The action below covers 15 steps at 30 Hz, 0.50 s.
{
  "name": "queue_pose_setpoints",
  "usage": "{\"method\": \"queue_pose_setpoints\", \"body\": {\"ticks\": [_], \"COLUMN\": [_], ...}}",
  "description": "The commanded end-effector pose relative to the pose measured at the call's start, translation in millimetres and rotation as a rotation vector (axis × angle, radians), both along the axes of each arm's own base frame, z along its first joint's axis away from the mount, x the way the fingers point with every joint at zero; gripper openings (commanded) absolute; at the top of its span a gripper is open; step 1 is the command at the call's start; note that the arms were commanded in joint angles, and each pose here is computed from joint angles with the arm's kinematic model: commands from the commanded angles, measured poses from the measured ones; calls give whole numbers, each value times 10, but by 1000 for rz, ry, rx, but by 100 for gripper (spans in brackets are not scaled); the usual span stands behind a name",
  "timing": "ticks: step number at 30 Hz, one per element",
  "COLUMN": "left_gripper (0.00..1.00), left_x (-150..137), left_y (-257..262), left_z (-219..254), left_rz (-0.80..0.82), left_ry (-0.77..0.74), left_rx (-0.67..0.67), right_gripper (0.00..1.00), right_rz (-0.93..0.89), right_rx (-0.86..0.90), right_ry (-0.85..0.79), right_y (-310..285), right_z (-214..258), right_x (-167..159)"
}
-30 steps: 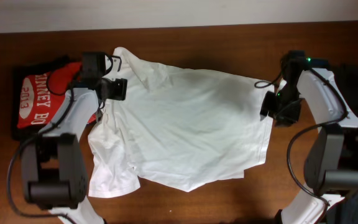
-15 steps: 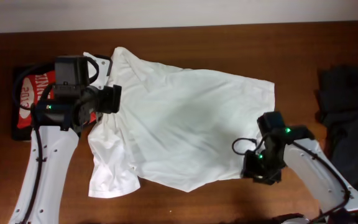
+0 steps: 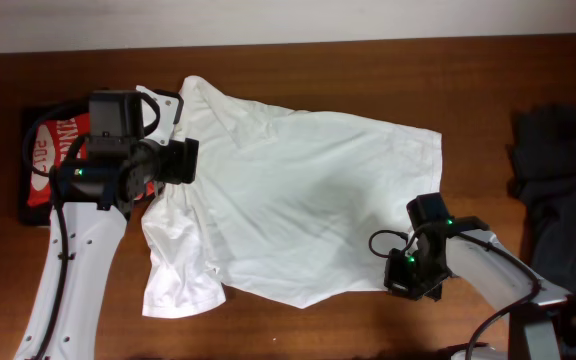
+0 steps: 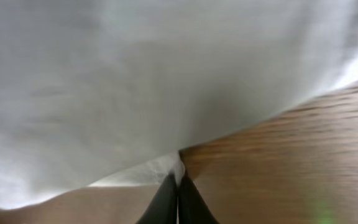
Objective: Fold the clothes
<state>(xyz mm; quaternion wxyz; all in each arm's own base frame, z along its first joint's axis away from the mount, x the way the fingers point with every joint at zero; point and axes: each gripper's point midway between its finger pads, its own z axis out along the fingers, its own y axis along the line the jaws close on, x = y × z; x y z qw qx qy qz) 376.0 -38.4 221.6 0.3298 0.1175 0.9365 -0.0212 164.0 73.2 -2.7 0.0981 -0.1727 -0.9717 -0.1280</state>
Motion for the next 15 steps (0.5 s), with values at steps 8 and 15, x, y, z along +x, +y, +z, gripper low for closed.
{"method": "queue_pose_setpoints", "body": {"ticks": [8,15], "left_gripper": [82,86], "left_x": [-42,-39], "left_y": [-31,-31], "left_z": [0,1], "left_rz": [-1,-1], "left_ry": [10,9], "left_rx": [-19,-19], "right_gripper": [4,62], "right_rz": [-257,-327], "right_rx": [-365,-411], "right_ry": [82,24], "right_y": [-569,-676], "right_z": [1069,1195], "right_x": [-385,-483]}}
